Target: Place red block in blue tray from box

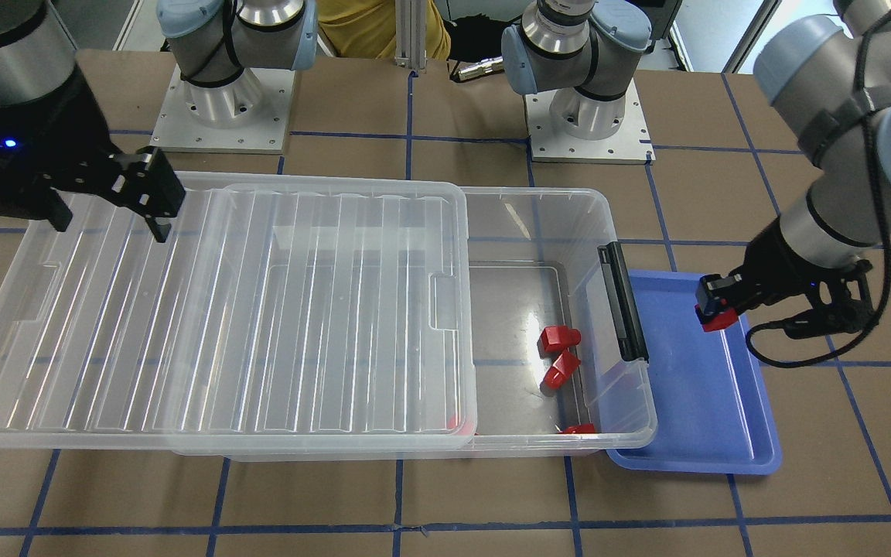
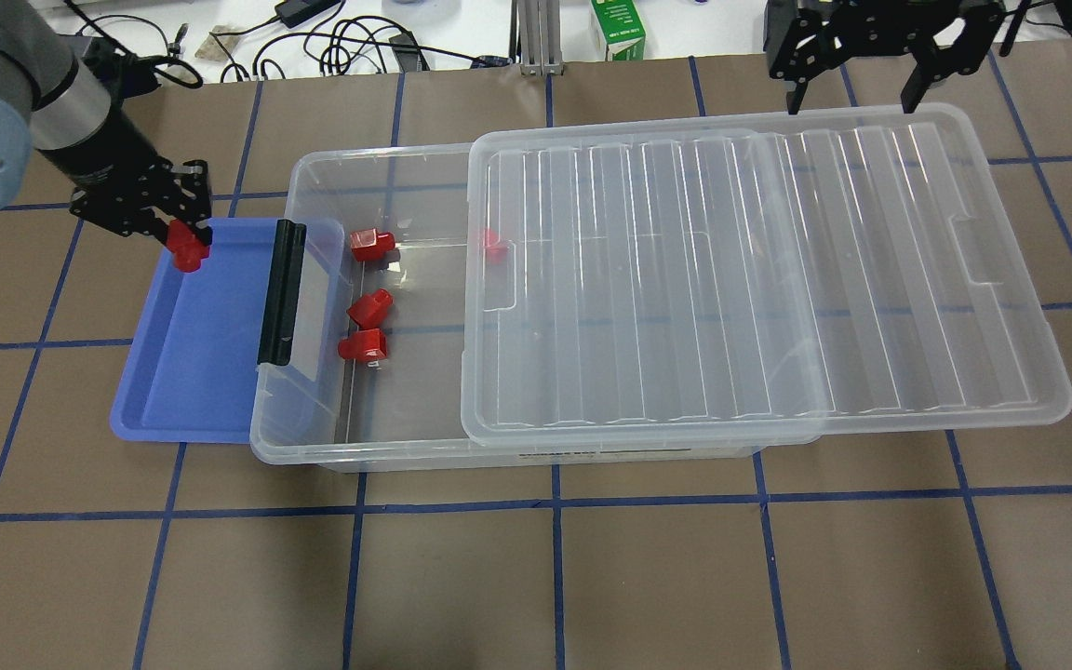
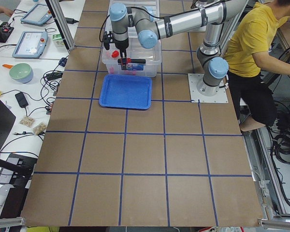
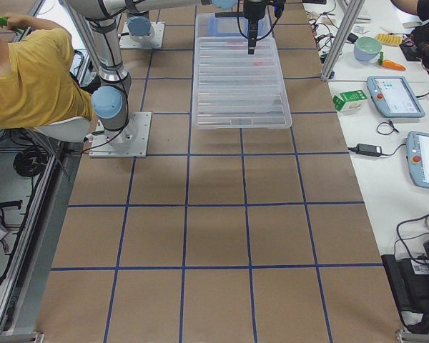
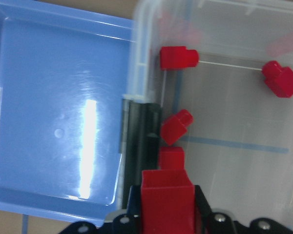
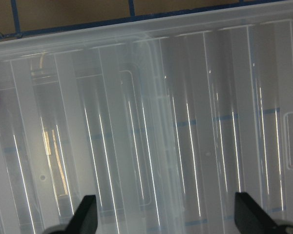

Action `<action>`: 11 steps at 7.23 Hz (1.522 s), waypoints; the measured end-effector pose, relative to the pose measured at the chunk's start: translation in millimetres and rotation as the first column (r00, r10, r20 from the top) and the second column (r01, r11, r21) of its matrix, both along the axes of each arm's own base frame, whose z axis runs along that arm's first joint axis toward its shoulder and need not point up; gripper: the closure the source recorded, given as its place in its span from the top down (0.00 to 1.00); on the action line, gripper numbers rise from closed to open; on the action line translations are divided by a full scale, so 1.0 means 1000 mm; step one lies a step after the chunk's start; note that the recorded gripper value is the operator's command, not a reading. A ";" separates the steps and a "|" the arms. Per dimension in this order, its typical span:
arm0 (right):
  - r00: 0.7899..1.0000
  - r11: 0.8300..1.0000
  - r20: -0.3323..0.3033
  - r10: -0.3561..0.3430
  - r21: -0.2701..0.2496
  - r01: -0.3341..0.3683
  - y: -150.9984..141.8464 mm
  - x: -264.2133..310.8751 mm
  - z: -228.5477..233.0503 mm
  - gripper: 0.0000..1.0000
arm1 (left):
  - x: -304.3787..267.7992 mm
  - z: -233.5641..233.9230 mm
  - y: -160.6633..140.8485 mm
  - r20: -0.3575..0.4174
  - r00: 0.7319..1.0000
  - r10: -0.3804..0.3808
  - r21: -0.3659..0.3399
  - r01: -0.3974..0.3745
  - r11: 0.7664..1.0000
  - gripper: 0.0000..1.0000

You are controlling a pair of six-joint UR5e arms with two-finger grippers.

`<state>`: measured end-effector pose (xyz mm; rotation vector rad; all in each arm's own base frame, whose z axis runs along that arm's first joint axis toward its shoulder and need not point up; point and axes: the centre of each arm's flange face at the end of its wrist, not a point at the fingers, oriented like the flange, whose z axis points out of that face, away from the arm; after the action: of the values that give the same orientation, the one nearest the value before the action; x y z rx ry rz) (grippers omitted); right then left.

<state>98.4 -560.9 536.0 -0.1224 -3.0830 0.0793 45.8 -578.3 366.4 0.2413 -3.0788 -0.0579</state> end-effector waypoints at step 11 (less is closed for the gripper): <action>0.992 0.989 0.041 0.118 0.085 -0.121 0.015 -0.296 -0.178 1.00 | 0.019 -0.022 -0.003 -0.006 0.998 -0.064 0.004 0.064 0.998 0.99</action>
<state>-197.7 -545.6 358.3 0.0658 -3.1206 -0.0525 64.9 -581.5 344.3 0.1422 -3.0802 -0.0673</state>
